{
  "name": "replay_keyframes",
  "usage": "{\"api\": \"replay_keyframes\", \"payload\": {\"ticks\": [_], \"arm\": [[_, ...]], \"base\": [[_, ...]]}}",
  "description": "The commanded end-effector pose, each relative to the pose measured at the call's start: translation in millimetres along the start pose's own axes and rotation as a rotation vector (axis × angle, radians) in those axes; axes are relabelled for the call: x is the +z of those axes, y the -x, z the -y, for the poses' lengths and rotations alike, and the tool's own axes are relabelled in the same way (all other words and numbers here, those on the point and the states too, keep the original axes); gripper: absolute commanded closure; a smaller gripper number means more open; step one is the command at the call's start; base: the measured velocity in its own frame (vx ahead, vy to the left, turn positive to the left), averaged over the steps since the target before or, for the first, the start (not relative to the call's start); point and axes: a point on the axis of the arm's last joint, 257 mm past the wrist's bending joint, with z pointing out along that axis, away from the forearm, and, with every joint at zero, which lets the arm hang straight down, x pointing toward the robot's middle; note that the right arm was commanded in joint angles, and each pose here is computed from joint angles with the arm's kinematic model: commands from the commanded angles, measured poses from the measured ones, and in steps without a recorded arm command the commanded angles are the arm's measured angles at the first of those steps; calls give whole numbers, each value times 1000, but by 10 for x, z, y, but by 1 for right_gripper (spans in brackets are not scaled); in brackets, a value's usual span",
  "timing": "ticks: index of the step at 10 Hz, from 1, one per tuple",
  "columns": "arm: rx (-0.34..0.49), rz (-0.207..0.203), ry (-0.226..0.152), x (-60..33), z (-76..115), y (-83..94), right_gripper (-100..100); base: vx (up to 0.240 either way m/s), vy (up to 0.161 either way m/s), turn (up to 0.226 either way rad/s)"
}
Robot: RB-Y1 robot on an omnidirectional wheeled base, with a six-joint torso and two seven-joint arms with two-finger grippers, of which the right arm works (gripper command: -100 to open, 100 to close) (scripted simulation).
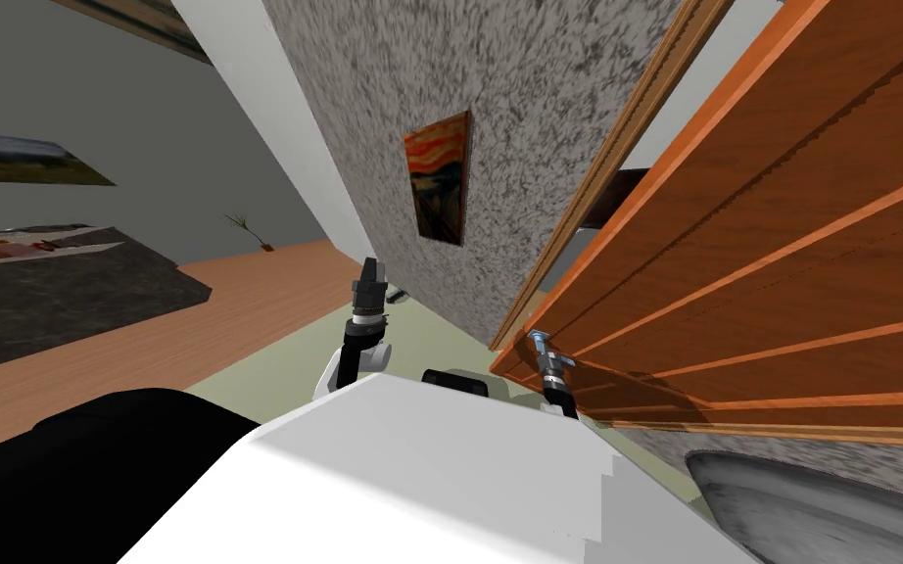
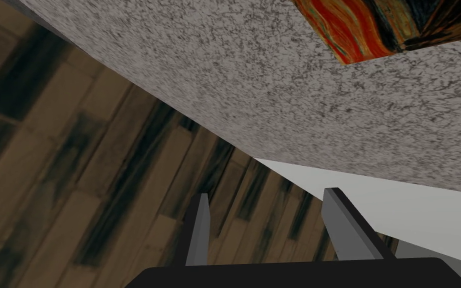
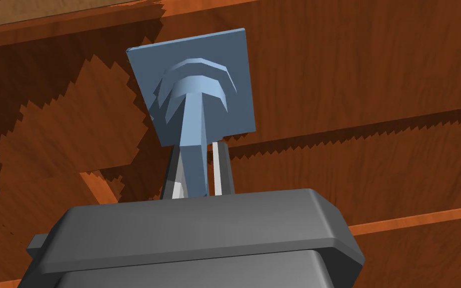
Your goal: Pull the door open
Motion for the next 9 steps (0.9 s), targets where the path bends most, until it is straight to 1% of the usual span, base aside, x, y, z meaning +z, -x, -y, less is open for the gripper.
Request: {"api": "replay_keyframes", "payload": {"ticks": [1,3,6,8,9], "arm": [[-2,-20,1,-47,-8,1,100],[-3,-45,1,-106,-17,0,100],[-3,-100,-4,-244,-28,-10,100],[-2,-129,-8,-319,-30,-18,100],[-2,-122,-10,-290,-18,-53,100]], "base": [[-177,-30,126],[-226,-50,121],[-260,-67,130],[-239,-45,107],[-112,-15,20]]}}
